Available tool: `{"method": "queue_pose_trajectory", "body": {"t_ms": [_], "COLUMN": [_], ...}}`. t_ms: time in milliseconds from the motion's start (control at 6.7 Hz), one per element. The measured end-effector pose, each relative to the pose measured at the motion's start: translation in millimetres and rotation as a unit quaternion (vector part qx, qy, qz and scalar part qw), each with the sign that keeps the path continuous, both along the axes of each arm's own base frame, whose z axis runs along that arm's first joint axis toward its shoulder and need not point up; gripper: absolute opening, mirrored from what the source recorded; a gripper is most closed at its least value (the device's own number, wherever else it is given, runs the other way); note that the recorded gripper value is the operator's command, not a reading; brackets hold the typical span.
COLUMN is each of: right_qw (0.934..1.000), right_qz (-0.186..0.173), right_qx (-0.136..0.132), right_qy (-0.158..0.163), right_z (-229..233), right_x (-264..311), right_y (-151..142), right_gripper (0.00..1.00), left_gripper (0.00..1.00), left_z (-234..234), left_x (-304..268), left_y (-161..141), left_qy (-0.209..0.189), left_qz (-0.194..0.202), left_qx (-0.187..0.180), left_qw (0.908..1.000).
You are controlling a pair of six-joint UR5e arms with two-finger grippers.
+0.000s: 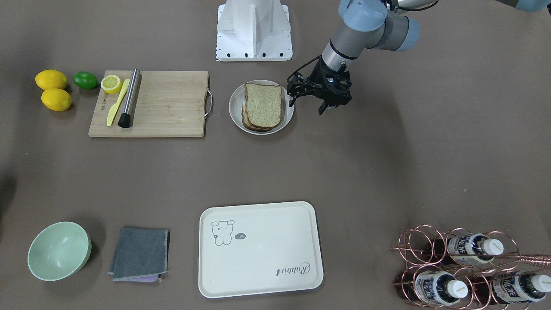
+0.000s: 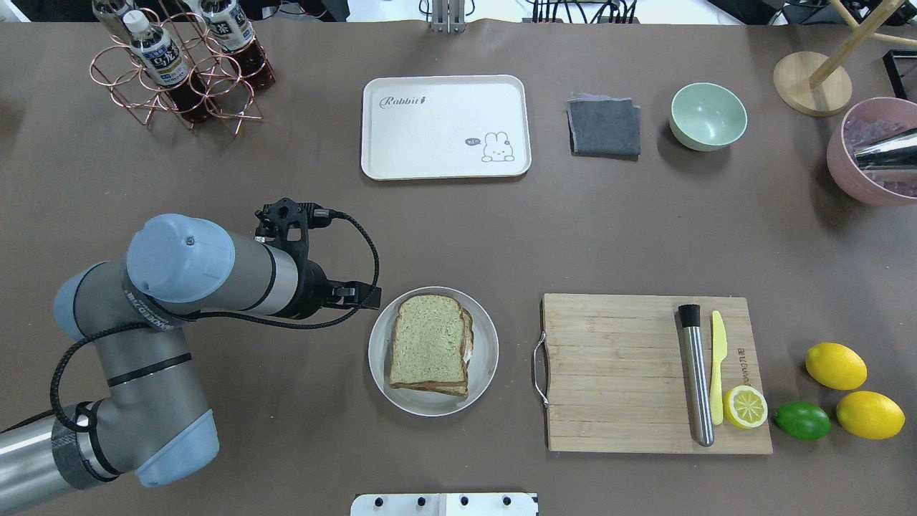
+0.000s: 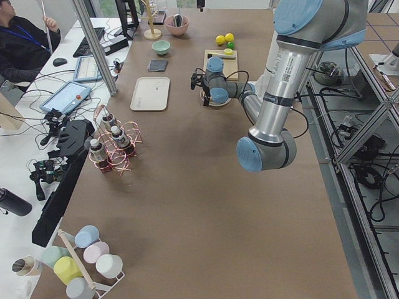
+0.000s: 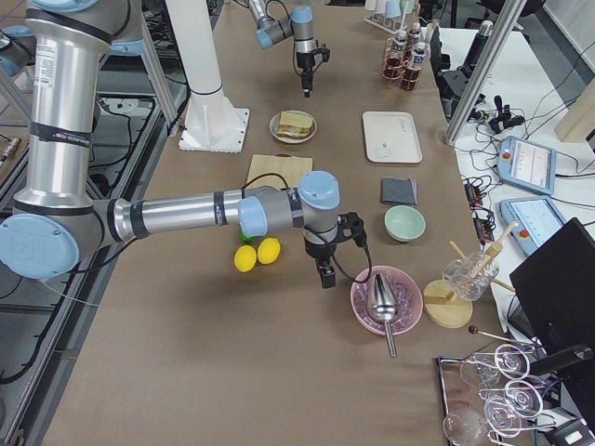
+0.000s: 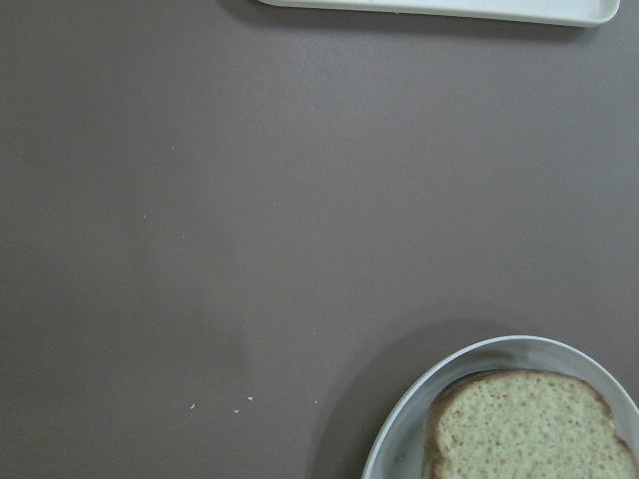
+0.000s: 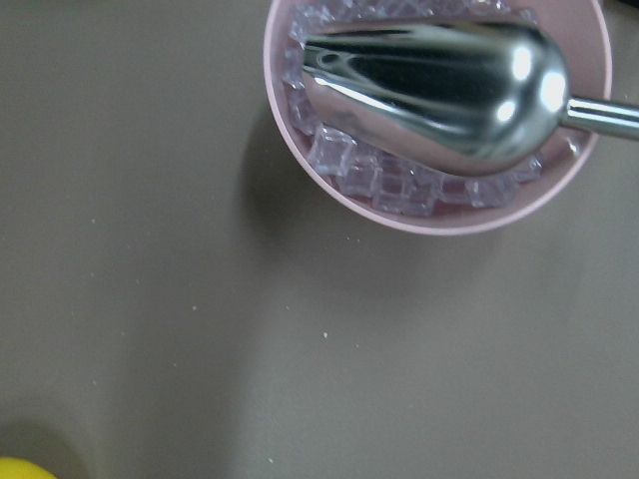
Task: Make sandwich and place on tray
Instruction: 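Grasp the rim of the white plate with the left gripper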
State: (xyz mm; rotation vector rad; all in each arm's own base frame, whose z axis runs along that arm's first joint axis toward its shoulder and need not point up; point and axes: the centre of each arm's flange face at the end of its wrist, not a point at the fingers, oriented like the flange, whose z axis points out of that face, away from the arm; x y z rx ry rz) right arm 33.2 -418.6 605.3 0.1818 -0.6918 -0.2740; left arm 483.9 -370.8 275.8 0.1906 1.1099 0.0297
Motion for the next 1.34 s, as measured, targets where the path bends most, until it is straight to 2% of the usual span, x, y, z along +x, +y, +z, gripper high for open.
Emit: {"method": "queue_pose_trajectory", "body": {"t_ms": [149,299,448,597,1195,1344], "right_qw": [0.9999,0.9998,0.9997,0.9996,0.9996,0.9996], "right_qz": [0.005,0.011,0.015,0.017,0.019,0.019], "right_qx": [-0.01,-0.018,-0.02,-0.021,-0.022,-0.023], "right_qy": [0.002,0.004,0.005,0.004,0.002,0.003], "right_z": [19.5,30.0,33.5,34.9,35.7,36.0], "right_x": [18.7,28.8,33.1,34.9,36.7,37.0], "right_y": [17.7,28.6,32.8,34.4,35.4,35.7], "right_gripper": [1.0,1.0,1.0,1.0,1.0,1.0], "left_gripper": [0.98,0.92,0.67,0.62,0.61,0.46], "left_z": [12.0,26.2,35.2,37.5,31.1,30.8], "left_x": [9.8,18.4,25.0,29.5,45.9,49.2], "left_y": [2.8,3.0,3.5,5.9,28.2,33.1], "left_qy": [0.001,0.001,0.002,0.004,0.011,0.011], "left_qz": [0.006,0.009,0.011,0.015,0.037,0.041], "left_qx": [0.0,-0.001,-0.001,0.0,0.003,0.004], "left_qw": [1.0,1.0,0.9999,0.9999,0.9993,0.9991]}}
